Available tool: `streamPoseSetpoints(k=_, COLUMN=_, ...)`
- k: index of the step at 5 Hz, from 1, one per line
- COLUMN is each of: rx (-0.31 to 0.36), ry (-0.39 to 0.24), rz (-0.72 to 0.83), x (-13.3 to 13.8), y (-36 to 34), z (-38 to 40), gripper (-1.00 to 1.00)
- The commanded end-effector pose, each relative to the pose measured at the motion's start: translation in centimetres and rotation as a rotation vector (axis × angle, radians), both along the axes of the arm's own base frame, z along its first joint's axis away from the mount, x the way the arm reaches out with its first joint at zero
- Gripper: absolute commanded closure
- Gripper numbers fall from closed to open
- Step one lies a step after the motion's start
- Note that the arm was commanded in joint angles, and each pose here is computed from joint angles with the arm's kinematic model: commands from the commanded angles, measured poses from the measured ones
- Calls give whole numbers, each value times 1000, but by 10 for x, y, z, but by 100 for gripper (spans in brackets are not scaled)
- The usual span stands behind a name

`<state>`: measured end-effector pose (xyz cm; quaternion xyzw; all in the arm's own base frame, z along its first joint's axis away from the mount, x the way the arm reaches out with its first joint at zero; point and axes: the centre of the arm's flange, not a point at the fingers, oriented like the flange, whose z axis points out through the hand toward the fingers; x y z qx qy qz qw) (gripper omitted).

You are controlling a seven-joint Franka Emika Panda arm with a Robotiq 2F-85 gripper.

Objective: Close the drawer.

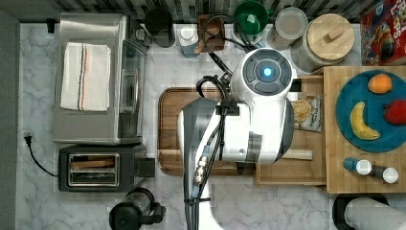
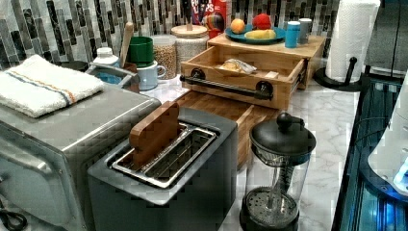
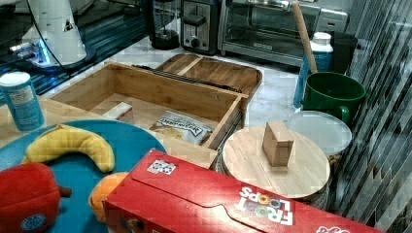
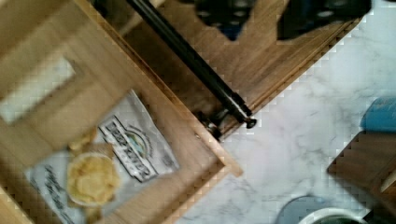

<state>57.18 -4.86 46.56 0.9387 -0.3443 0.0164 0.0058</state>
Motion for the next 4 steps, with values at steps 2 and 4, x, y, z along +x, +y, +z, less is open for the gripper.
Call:
streamPoseSetpoints(k=2, rx=41, ry=68, rz=564, x=-51, y=102, z=-36, gripper=100)
streamPoseSetpoints(k=4, rx=25, ry=63, rz=714, x=-70, y=106, z=-92, gripper=100)
